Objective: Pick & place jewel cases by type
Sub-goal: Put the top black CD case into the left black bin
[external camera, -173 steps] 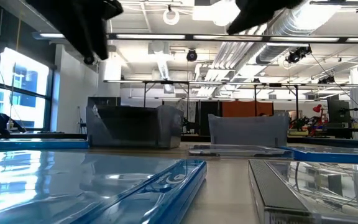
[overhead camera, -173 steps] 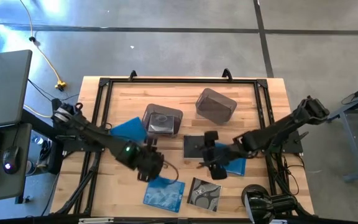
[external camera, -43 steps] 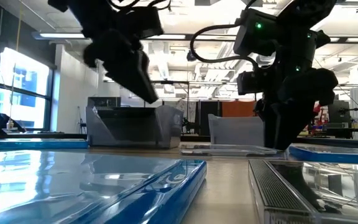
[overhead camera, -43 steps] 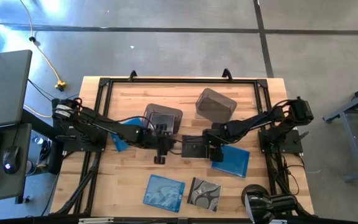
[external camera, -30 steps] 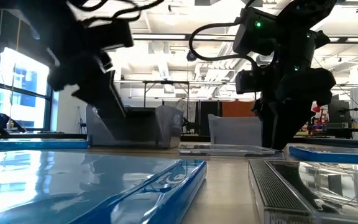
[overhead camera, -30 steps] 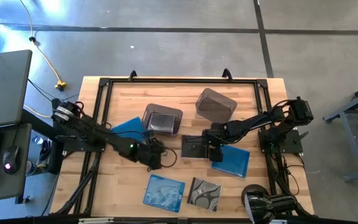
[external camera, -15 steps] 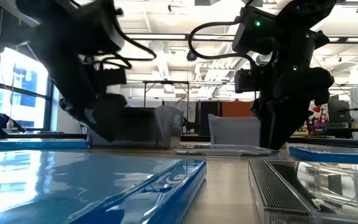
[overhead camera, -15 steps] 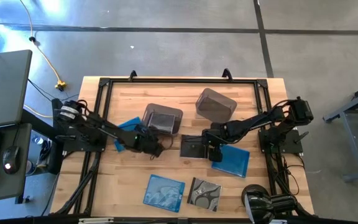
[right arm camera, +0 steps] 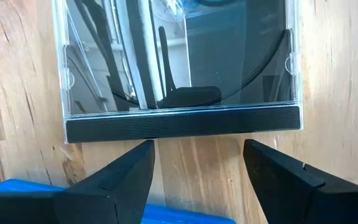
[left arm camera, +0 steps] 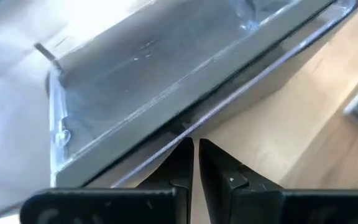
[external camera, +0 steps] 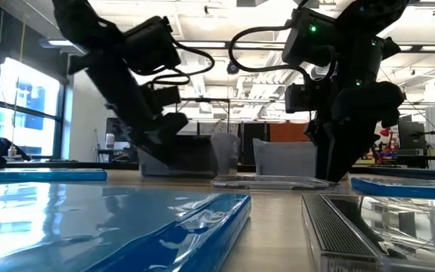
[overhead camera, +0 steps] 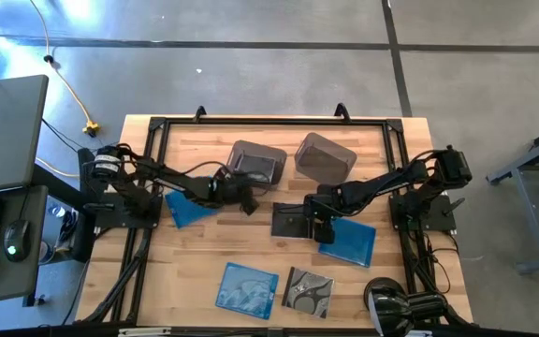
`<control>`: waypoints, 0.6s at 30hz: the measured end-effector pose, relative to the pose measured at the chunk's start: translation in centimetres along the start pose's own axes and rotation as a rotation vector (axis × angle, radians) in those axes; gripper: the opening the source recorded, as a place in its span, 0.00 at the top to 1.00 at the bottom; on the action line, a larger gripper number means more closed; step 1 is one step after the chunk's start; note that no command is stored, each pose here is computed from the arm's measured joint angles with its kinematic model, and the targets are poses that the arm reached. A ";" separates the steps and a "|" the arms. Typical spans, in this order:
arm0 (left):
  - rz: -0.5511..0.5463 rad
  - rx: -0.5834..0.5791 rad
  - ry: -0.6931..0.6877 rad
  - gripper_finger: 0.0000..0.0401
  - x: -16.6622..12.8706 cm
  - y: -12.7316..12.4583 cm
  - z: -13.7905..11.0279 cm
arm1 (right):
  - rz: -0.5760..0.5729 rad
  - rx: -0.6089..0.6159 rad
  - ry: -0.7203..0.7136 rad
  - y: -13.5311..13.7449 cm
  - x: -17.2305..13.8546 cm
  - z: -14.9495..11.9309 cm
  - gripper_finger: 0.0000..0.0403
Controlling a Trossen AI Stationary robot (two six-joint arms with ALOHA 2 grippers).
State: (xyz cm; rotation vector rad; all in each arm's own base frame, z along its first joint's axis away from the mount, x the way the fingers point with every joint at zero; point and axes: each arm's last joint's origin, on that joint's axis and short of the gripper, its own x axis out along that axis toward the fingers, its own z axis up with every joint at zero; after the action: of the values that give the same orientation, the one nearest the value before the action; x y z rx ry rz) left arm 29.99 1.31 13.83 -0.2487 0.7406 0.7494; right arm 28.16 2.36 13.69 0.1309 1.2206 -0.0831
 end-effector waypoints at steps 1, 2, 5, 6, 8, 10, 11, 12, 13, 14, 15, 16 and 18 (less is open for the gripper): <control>-0.016 -0.008 0.001 0.95 0.2 0.1 0.2 | 0.000 0.000 0.001 0.0 0.0 0.0 0.40; -0.028 -0.009 0.002 0.95 0.3 0.2 0.4 | 0.000 0.001 0.001 0.0 0.0 0.0 0.40; -0.052 0.004 -0.010 0.95 0.5 0.4 0.8 | 0.000 0.001 0.000 0.0 0.0 0.0 0.40; -0.054 0.012 -0.021 0.95 0.6 0.5 1.0 | 0.001 0.000 -0.001 0.0 0.0 0.0 0.40; -0.057 0.022 -0.042 0.95 0.8 0.6 1.4 | 0.001 0.000 -0.001 0.0 0.0 0.0 0.40; -0.058 0.023 -0.054 0.95 0.9 0.8 1.6 | 0.001 0.001 -0.002 0.0 0.0 0.0 0.40; -0.064 0.026 -0.054 0.95 1.0 0.9 1.7 | 0.000 0.001 -0.001 0.0 0.0 0.0 0.40; -0.073 0.043 -0.047 0.95 1.1 1.0 1.8 | 0.001 0.001 -0.001 0.0 0.0 0.0 0.40; -0.091 0.076 -0.034 0.95 1.1 1.0 1.8 | 0.001 0.001 -0.001 0.0 0.0 0.0 0.40; -0.117 0.116 -0.015 0.95 1.1 0.9 1.6 | 0.001 0.001 -0.001 0.0 0.0 0.0 0.40; -0.146 0.155 0.001 0.95 1.0 0.9 1.5 | 0.001 0.001 -0.001 0.0 0.0 0.0 0.40; -0.191 0.188 0.016 0.95 0.8 0.7 1.5 | 0.001 0.001 -0.002 0.0 0.0 0.0 0.40; -0.301 0.245 0.030 0.95 0.1 0.0 1.4 | 0.000 0.001 -0.002 0.0 0.0 0.0 0.40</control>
State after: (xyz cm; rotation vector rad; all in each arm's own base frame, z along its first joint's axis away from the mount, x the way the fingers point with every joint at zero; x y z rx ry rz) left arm 30.75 2.01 14.78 -0.1448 0.7941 0.3661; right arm 28.17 2.36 13.71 0.1322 1.2189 -0.0836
